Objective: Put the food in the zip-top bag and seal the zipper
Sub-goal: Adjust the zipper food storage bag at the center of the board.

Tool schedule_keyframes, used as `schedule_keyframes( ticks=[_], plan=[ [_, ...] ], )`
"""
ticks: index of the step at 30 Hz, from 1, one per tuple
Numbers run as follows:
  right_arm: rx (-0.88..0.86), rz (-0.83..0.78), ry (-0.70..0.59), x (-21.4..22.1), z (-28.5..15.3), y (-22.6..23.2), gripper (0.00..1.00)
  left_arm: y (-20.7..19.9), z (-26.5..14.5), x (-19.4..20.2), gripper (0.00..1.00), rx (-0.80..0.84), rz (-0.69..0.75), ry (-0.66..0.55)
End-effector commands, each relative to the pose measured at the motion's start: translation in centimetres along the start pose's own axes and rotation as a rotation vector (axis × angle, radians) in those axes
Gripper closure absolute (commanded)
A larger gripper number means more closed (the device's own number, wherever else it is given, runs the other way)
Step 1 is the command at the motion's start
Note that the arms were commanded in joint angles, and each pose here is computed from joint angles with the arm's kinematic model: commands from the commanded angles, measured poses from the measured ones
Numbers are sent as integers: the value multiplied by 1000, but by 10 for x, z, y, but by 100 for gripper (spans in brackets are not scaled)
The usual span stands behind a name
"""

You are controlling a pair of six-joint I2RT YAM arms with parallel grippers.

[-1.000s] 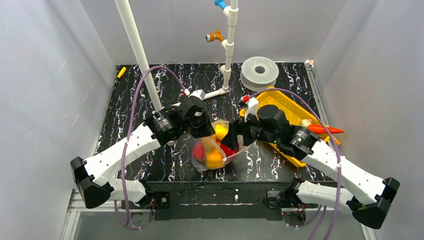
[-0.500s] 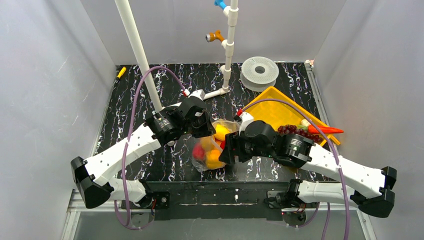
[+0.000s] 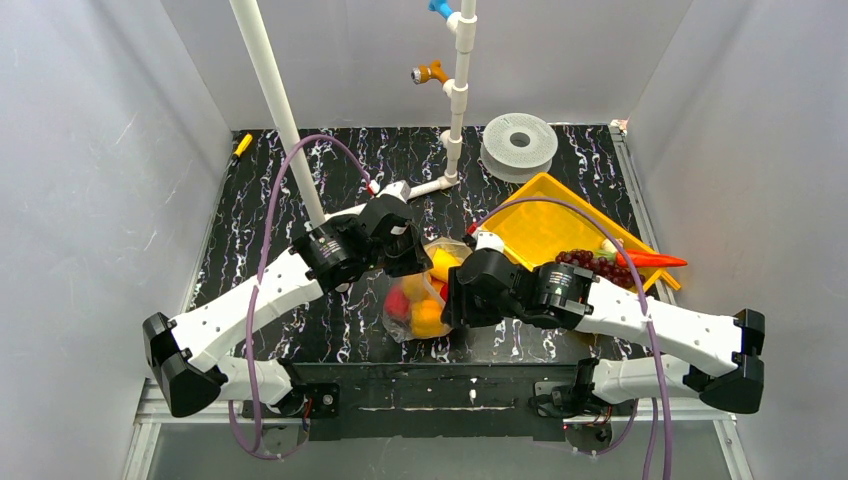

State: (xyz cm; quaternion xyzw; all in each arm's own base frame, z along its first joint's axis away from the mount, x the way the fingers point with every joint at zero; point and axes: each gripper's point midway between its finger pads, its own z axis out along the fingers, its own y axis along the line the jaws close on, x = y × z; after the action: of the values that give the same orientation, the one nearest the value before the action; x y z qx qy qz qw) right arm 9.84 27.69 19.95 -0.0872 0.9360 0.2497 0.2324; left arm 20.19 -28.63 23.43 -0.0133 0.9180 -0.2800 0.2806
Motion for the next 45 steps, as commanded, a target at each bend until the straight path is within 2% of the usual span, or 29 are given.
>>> schedule_keyframes(
  ticks=[1, 7, 13, 16, 21, 28, 30, 32, 35, 36, 38, 43, 45],
  plan=[
    [3, 29, -43, -10, -7, 14, 45, -2, -10, -7, 100, 26, -14, -35],
    [61, 1, -77, -17, 3, 10, 44, -4, -9, -7, 100, 34, -15, -35],
    [66, -30, -73, -15, 6, 12, 60, 0, -11, -5, 100, 33, -27, -42],
    [72, -85, -95, -22, 5, 13, 74, 0, -12, -6, 100, 33, -25, -45],
    [32, -249, -185, -44, 1, 23, 97, 11, -16, -8, 100, -6, -23, -75],
    [41, -599, -385, -94, -13, 32, 99, 32, -40, -24, 100, -32, -92, -219],
    [16, -682, -404, -106, -17, 41, 99, 39, -47, -28, 100, -38, -133, -266],
    [-13, -759, -415, -112, -19, 51, 94, 46, -49, -28, 100, -39, -176, -296],
    [-9, -838, -404, -116, -20, 54, 70, 54, -46, -23, 100, -38, -243, -308],
    [-3, -844, -385, -114, -20, 53, 65, 57, -44, -20, 100, -41, -259, -308],
    [-22, -810, -356, -111, -26, 56, 56, 62, -43, -18, 100, -43, -280, -314],
    [-201, -623, -239, -77, -46, 69, 28, 66, -44, -17, 100, -46, -298, -328],
    [-221, -541, -229, -70, -50, 65, 24, 65, -46, -19, 100, -44, -289, -331]
  ],
)
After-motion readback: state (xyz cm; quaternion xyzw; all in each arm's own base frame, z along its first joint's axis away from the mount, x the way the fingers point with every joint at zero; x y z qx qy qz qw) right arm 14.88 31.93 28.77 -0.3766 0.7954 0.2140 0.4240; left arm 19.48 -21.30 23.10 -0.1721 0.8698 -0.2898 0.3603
